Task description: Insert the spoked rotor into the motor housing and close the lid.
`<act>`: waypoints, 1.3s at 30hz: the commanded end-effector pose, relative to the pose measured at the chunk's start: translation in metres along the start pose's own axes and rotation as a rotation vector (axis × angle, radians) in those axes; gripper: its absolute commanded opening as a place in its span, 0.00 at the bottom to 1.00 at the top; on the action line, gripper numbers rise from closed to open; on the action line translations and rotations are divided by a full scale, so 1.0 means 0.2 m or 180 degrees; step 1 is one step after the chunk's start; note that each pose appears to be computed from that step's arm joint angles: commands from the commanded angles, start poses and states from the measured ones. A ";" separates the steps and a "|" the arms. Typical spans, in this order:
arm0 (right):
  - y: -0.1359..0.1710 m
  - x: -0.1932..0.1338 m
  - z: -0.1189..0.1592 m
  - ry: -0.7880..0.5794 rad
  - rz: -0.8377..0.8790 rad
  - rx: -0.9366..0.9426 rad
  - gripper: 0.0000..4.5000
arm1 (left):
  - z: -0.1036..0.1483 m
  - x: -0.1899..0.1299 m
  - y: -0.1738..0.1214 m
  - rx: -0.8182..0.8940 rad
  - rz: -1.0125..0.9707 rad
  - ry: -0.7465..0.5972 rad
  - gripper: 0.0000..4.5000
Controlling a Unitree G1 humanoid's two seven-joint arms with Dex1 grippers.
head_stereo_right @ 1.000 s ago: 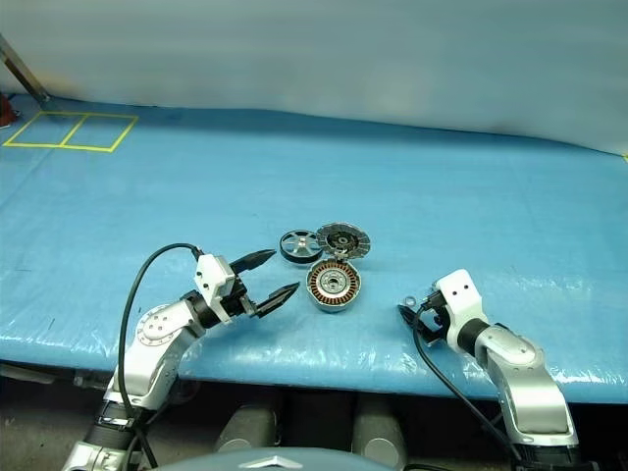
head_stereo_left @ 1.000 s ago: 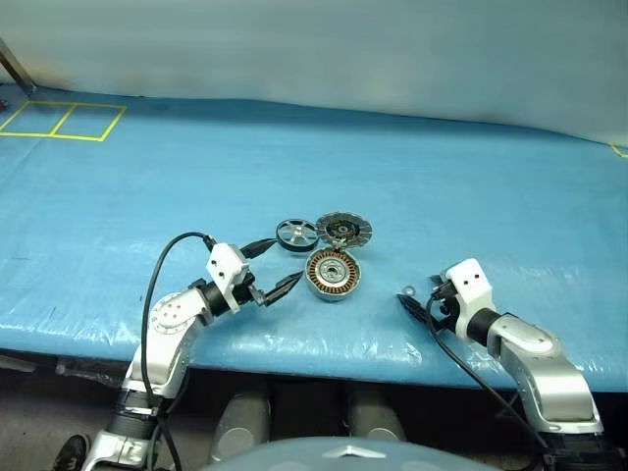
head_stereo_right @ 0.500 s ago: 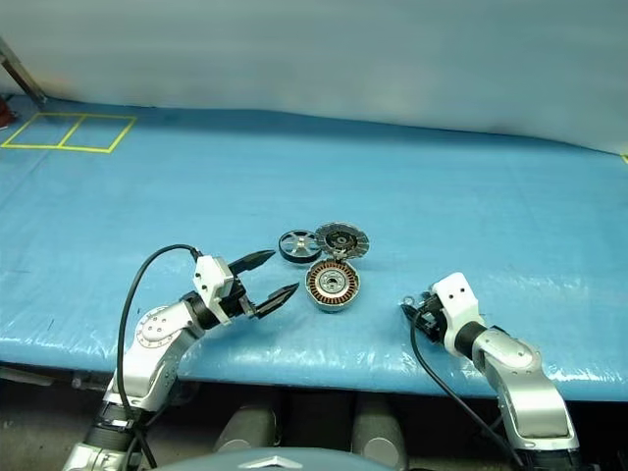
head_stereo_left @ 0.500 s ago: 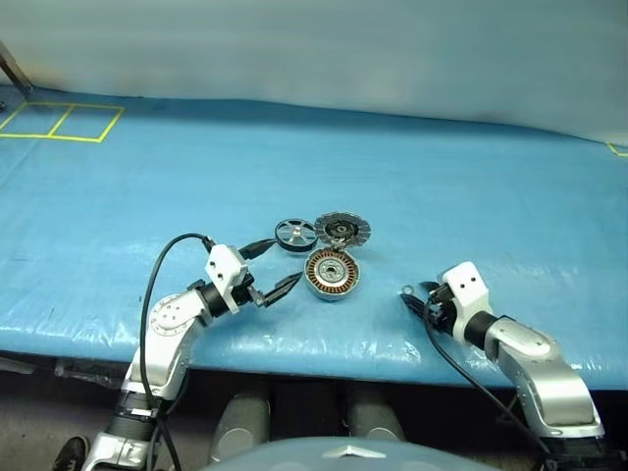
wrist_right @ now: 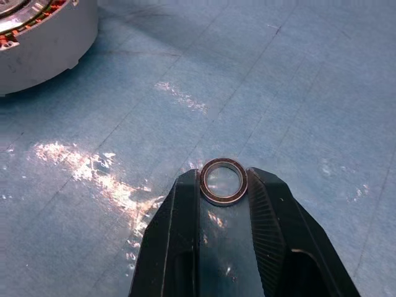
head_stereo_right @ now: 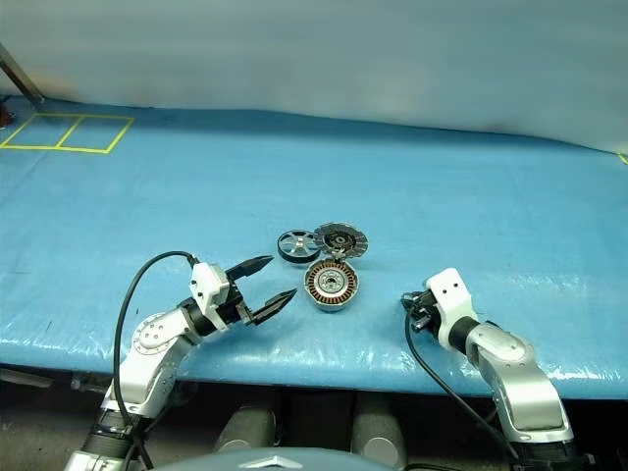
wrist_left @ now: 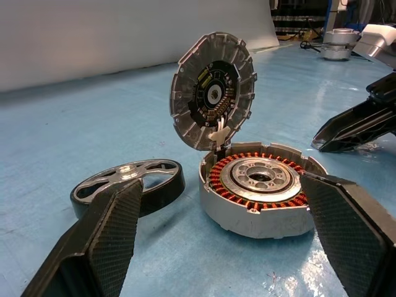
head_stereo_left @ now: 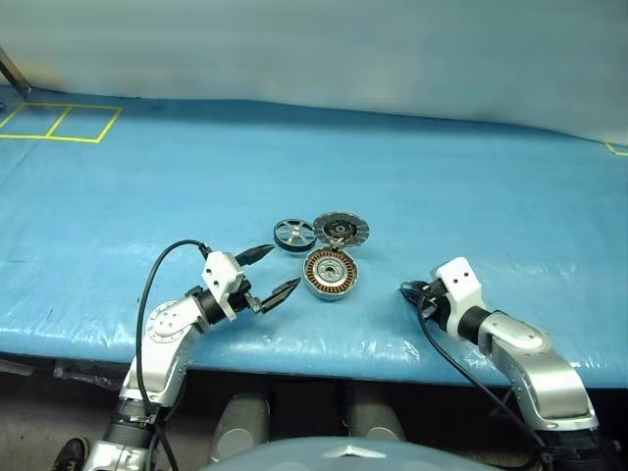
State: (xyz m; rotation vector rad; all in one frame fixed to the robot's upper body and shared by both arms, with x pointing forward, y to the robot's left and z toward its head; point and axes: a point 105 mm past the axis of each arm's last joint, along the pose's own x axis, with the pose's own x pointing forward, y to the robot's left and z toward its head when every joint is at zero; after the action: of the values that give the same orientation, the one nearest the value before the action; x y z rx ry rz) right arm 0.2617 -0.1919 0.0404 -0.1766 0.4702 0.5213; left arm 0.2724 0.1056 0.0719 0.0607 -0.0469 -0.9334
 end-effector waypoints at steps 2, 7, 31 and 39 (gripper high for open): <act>0.12 0.01 0.23 -0.0437 0.0362 -0.0312 0.16 | 0.03 0.00 0.00 0.0058 -0.0008 -0.0190 0.99; 0.25 0.05 0.39 -0.0670 0.0734 -0.0594 0.16 | 0.03 0.00 -0.02 0.0126 -0.0079 -0.0257 0.99; 0.39 0.25 0.38 -0.0503 0.1138 -0.0705 0.16 | -0.01 0.00 -0.05 0.0142 -0.0067 -0.0206 0.99; 0.38 0.26 0.37 -0.0474 0.1110 -0.0713 0.16 | -0.02 0.00 -0.05 0.0131 -0.0066 -0.0189 0.99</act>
State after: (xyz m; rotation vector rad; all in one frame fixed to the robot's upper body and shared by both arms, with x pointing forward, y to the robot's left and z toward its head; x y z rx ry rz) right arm 0.2890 -0.0845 0.0699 -0.2623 0.3360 0.9229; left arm 0.2664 0.1021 0.0637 0.0585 -0.0990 -0.9447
